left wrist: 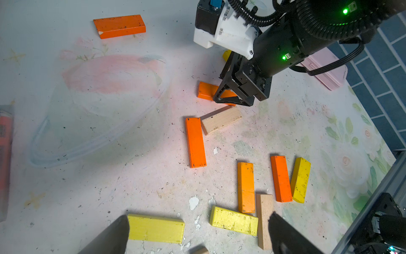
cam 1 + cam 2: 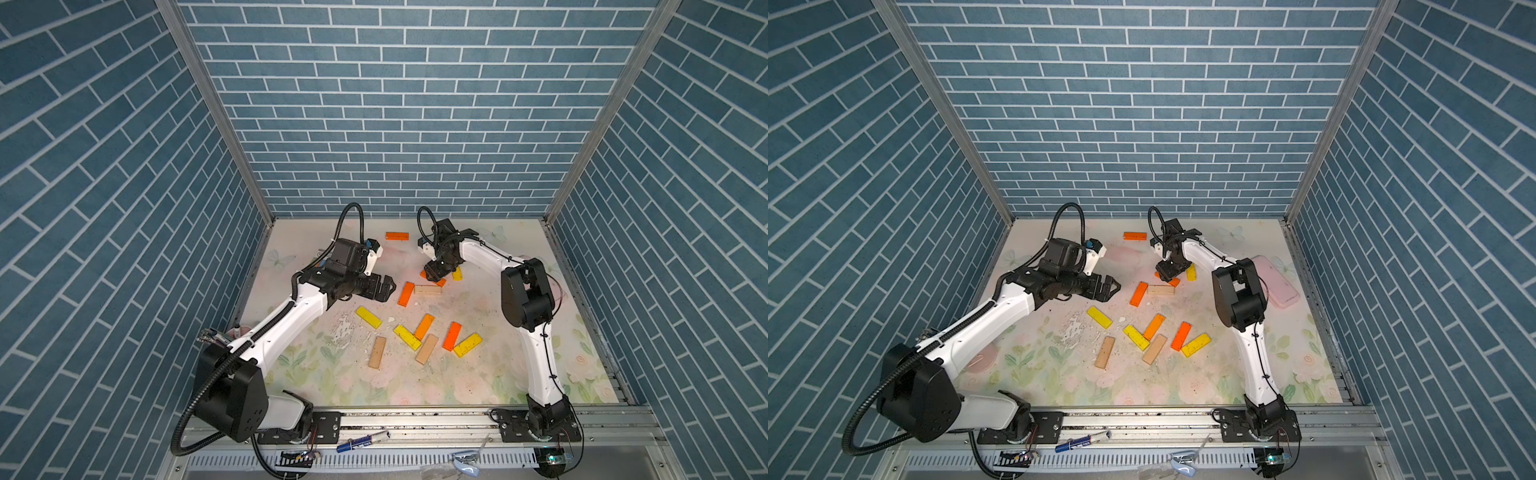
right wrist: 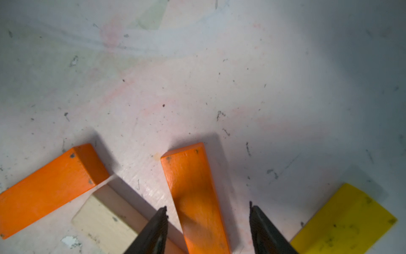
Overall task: Assemble the number 6 with building blocks
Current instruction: Pick up the building block from the center of the board, then place the building block at the center of the board.
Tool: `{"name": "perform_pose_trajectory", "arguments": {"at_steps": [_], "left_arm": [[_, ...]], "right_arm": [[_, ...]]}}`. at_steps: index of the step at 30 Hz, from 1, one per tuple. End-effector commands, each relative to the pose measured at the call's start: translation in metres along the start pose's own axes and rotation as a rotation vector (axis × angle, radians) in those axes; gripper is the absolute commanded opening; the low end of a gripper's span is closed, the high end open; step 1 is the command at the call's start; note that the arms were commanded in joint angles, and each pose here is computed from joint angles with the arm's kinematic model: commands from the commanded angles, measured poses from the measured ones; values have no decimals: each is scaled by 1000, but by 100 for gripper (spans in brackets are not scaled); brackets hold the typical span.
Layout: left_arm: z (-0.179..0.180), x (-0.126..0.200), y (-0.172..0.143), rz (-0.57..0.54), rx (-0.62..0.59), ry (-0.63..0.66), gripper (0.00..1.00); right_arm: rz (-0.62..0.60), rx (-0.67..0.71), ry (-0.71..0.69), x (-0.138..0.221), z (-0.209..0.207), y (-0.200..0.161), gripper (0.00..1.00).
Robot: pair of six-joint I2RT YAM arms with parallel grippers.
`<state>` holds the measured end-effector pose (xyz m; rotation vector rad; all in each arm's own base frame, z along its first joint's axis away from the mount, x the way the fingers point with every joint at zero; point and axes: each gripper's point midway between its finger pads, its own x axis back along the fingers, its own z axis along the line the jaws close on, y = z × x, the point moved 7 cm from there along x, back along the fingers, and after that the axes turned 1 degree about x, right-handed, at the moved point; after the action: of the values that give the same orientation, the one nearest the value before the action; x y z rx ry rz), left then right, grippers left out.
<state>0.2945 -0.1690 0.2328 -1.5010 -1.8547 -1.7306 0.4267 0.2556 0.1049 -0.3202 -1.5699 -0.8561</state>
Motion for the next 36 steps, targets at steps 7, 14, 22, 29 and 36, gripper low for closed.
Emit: {"name": "perform_pose_trajectory", "arguments": {"at_steps": [7, 14, 22, 29, 36], "left_arm": [[2, 4, -1, -1, 17, 10, 99], [5, 4, -1, 26, 23, 52, 99], [3, 8, 1, 7, 28, 43, 99], [1, 13, 1, -16, 26, 39, 99], [-4, 13, 2, -27, 35, -2, 99]], "right_arm": [[76, 46, 6, -14, 5, -9, 55], [85, 37, -4, -16, 10, -6, 41], [-11, -55, -71, 18, 3, 17, 26], [-261, -244, -70, 94, -8, 43, 23], [-482, -680, -140, 154, -45, 23, 23]]}}
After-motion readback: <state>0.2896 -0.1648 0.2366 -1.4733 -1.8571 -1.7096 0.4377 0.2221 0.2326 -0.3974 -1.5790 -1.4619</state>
